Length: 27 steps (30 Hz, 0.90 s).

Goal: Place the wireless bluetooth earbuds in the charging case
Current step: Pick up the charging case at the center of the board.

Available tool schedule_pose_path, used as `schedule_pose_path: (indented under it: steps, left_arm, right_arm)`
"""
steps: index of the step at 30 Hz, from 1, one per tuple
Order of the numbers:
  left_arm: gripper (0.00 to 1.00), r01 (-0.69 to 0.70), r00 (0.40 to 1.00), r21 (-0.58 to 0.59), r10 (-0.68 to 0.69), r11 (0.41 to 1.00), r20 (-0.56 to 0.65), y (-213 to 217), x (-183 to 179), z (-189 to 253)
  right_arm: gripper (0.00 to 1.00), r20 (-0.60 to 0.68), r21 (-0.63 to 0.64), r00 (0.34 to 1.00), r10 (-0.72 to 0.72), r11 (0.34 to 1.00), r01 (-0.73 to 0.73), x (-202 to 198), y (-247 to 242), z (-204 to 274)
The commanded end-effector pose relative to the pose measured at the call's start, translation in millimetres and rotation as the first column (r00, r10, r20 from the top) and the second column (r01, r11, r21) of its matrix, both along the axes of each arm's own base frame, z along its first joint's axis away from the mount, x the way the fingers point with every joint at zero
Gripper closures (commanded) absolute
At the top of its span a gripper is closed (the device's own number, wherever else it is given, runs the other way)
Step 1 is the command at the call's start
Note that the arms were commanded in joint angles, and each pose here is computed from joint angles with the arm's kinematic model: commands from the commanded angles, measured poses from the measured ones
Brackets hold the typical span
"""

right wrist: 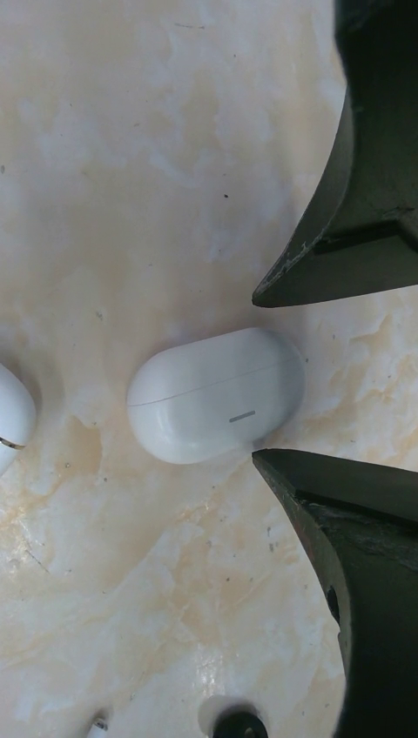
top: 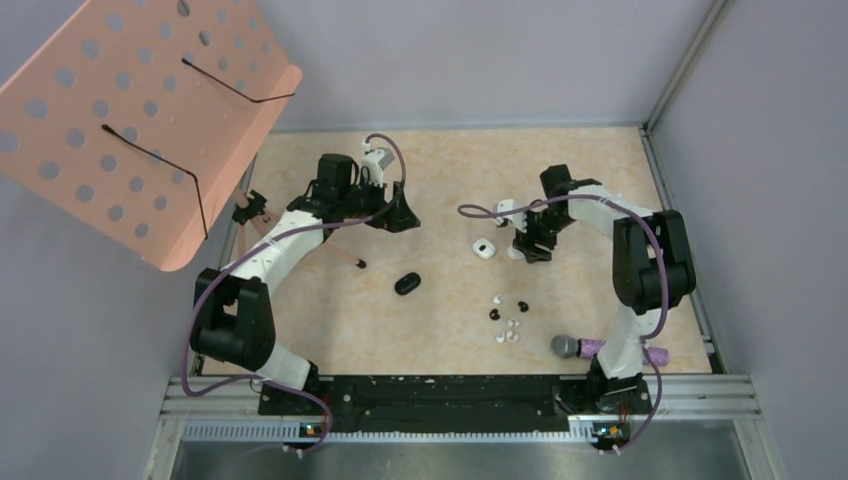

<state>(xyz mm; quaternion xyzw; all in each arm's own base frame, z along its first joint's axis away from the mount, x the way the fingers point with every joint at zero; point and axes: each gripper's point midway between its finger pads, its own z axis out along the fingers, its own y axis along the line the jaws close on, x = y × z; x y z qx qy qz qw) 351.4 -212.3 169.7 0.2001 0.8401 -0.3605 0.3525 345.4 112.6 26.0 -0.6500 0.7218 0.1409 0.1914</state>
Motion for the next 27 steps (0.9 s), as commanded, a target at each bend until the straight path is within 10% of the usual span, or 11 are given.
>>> schedule_pose_path:
  steps: [1, 13, 27]
  left_arm:
    - [0.14, 0.025, 0.999, -0.027, -0.024, 0.999, 0.048, -5, 8, 18]
    - [0.14, 0.017, 0.999, -0.082, -0.013, 0.996, 0.05, -15, 29, 29]
    - [0.19, 0.321, 0.875, -0.328, -0.146, 0.888, 0.461, -87, 20, 184]
  right_arm:
    - [0.4, 0.04, 0.017, 0.998, 0.041, 0.999, -0.042, 7, 9, -3]
    - [0.87, 0.167, 0.1, 0.984, -0.06, 0.994, 0.043, 13, 21, 51]
    - [0.97, 0.488, 0.583, 0.739, -0.464, 0.804, 0.118, 18, 93, 261]
